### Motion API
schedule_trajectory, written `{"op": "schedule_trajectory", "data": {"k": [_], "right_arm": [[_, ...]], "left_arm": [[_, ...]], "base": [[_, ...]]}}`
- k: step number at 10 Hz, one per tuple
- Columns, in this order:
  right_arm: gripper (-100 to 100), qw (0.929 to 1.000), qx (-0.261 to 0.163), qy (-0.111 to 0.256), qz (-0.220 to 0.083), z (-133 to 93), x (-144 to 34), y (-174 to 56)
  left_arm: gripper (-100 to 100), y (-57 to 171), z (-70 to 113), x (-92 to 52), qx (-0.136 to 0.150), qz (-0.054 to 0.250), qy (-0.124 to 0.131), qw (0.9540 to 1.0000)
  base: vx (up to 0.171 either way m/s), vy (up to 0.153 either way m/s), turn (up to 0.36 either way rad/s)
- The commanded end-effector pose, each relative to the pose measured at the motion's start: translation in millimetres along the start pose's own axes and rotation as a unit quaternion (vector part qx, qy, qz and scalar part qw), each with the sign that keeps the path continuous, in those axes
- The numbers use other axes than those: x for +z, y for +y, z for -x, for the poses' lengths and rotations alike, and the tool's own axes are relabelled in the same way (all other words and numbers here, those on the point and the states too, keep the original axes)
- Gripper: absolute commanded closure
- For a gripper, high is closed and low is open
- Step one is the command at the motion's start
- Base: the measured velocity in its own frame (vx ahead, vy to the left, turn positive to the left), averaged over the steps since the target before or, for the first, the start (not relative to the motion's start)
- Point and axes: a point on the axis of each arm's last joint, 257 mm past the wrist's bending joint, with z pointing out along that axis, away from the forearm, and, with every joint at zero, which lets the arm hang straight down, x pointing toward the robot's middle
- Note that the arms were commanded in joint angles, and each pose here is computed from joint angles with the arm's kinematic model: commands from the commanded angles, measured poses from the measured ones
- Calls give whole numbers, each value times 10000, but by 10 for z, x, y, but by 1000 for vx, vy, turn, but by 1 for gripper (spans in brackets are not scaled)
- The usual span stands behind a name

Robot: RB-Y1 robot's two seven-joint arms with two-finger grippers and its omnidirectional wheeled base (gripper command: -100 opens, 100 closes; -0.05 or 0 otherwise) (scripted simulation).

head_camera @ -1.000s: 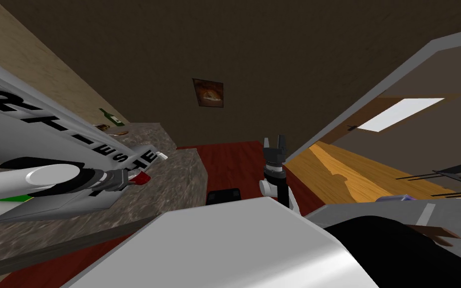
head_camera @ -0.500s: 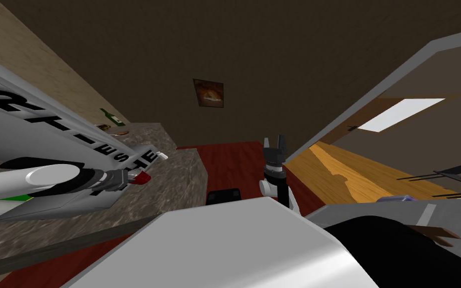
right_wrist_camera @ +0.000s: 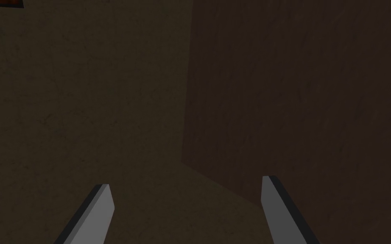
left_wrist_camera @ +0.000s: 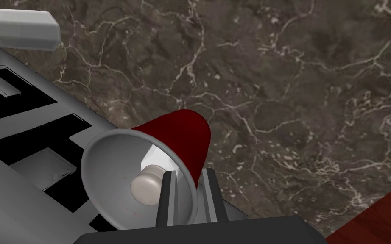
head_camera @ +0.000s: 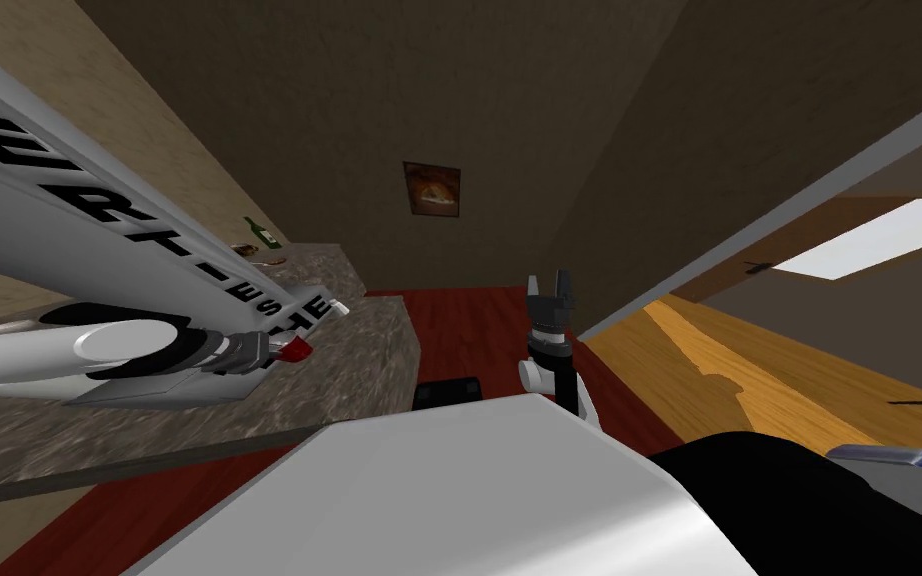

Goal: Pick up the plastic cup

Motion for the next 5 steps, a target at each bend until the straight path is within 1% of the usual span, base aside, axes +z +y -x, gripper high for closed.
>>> {"op": "schedule_trajectory", "data": {"k": [1, 2, 3, 4, 5], "right_arm": [[0, 10000, 0, 0, 0, 0, 0, 0], [0, 10000, 0, 0, 0, 0, 0, 0], [0, 10000, 0, 0, 0, 0, 0, 0], [0, 10000, 0, 0, 0, 0, 0, 0], [0, 10000, 1, 0, 1, 0, 0, 0]], "left_arm": [[100, 7, -121, -35, 116, 12, 37, 9999], [100, 6, -186, -54, 182, 17, 59, 9998], [100, 6, -313, -93, 316, 22, 98, 9995], [100, 18, -249, -79, 246, 11, 83, 9997], [0, 26, -257, -81, 250, 24, 82, 9997]], "base": [[43, 6, 142], [43, 10, 169], [66, 10, 233], [33, -1, 54], [0, 0, 0]]}}
